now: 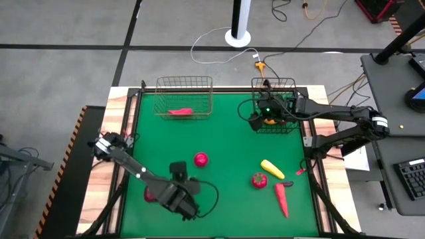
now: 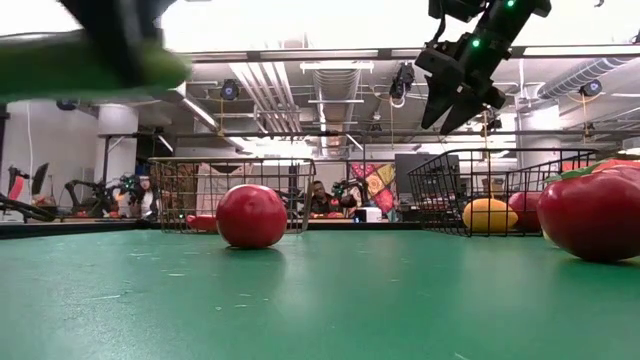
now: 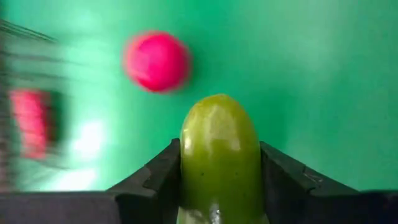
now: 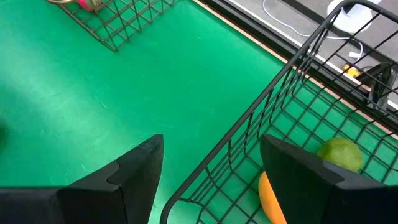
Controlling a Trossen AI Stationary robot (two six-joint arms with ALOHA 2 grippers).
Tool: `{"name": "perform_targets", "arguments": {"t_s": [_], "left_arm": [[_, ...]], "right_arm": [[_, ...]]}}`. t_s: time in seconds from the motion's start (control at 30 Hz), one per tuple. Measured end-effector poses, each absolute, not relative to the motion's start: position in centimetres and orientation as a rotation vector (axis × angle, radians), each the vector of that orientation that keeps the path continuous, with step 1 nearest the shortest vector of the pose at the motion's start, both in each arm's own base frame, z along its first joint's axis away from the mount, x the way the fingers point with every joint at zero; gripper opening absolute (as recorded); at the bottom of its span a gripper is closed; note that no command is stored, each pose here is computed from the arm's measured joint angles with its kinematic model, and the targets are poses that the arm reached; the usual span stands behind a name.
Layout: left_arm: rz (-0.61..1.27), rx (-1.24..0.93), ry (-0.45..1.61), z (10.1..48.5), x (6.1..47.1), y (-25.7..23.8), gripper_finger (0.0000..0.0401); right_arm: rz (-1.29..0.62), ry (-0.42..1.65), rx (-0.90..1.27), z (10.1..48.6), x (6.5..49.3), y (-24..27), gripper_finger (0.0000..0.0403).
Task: Sort produce into baskets
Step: Put the cucumber into the gold wire basket
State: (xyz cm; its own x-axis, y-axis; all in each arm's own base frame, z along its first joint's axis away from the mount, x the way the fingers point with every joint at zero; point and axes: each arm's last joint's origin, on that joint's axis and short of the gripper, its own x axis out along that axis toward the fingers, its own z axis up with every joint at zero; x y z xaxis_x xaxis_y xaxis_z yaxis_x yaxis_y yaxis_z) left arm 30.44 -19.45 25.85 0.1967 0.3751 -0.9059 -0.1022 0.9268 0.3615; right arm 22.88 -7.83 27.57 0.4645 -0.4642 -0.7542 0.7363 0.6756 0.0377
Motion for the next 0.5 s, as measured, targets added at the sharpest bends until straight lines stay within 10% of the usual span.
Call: {"name": "perform_targets", "arguments": {"t_s": [0.27, 0.5], "left_arm": [[0.405, 0.743, 1.157, 30.9, 30.9, -14.9, 0.0154], [0.515, 0.754, 1.146, 35.0, 29.7, -6.2, 0.0154]], "right_arm": [[-0.756, 0.794, 0.379, 27.6, 22.9, -7.8, 0.0252], [-0.750, 0.794, 0.366, 27.6, 22.9, -7.8, 0.0254]]}}
